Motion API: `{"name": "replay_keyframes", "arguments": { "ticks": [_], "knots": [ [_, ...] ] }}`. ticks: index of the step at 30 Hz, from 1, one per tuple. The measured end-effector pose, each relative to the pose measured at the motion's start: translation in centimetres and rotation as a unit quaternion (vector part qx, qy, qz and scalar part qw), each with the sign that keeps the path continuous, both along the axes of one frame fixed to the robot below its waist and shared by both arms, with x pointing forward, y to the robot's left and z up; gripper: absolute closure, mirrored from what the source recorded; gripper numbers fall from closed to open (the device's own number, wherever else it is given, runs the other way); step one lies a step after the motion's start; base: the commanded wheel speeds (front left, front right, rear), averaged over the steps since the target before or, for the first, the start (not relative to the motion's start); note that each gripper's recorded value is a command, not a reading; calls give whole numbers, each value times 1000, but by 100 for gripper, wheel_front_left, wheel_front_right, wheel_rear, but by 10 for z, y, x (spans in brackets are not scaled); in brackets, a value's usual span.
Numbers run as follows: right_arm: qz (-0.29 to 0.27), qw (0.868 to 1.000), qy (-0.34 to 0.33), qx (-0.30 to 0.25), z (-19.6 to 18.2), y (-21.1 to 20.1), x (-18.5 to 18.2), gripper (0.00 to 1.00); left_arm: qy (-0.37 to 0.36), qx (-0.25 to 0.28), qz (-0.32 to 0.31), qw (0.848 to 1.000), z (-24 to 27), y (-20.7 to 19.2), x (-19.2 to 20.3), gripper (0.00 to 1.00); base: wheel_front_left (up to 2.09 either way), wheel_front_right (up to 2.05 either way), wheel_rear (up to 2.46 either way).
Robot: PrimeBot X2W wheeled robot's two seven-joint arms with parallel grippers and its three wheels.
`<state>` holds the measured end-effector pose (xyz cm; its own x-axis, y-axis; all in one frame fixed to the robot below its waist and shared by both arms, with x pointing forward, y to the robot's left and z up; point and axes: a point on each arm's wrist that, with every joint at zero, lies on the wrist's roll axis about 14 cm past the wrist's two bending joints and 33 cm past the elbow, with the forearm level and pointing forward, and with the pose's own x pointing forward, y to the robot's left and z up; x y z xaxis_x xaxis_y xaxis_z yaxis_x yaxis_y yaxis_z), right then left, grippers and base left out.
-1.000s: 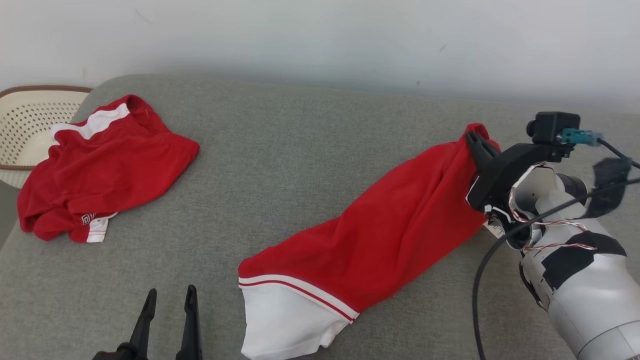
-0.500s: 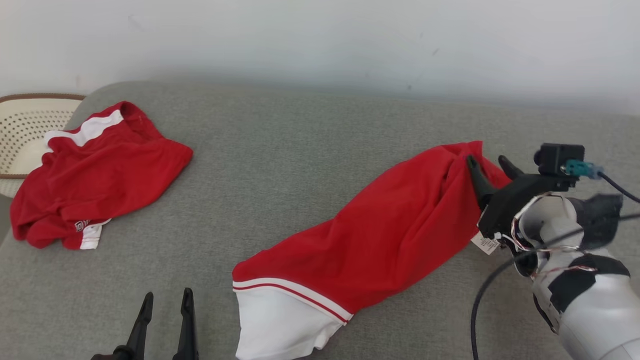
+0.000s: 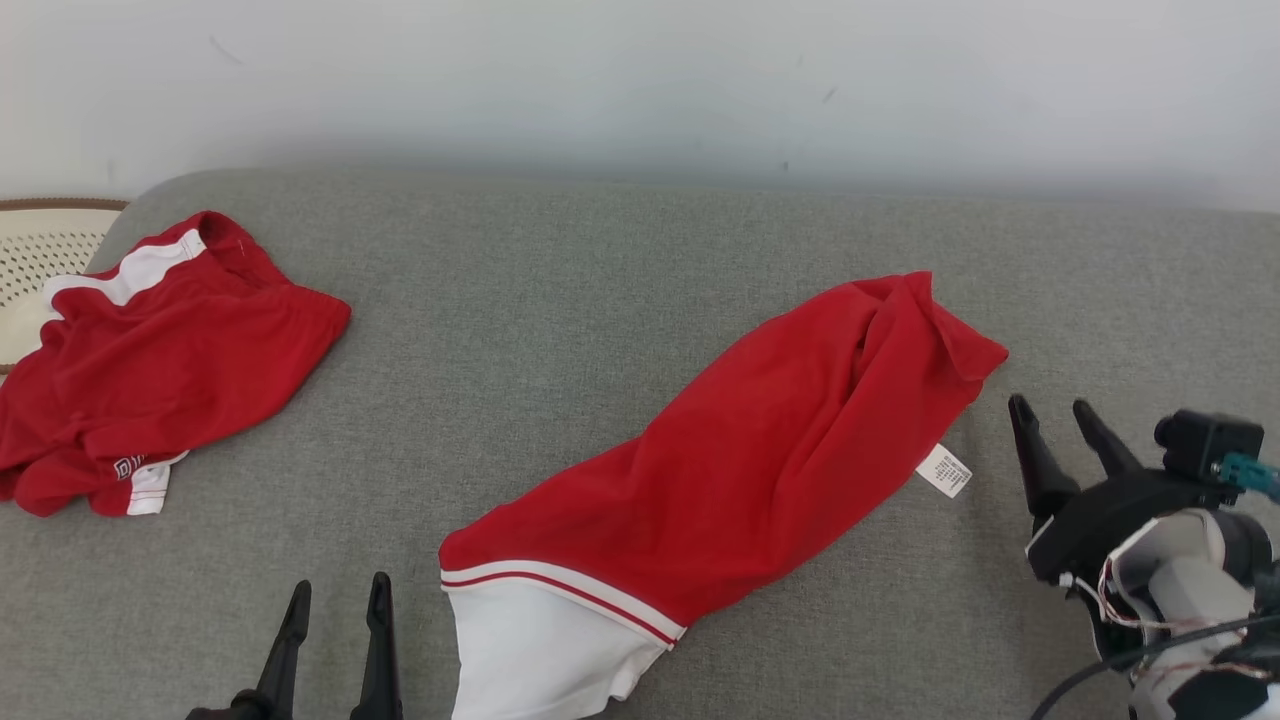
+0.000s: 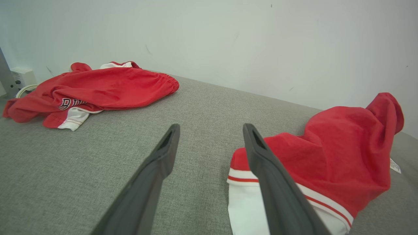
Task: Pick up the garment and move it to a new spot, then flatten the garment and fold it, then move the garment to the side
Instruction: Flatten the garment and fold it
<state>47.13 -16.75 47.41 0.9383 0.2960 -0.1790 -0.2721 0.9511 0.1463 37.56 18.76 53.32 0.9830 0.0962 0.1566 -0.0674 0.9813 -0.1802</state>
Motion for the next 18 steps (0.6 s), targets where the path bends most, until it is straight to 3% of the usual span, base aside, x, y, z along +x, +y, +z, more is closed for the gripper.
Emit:
{"name": "replay_keyframes", "arguments": {
  "ticks": [6,18],
  "knots": [
    [2,999,48,10,-30,7,-19,0,6,0,2,1000,-4,2,1,0,0,0,0],
    [2,997,79,3,-36,24,1,0,9,2,12,1000,-5,8,-3,0,0,0,0]
  ]
}}
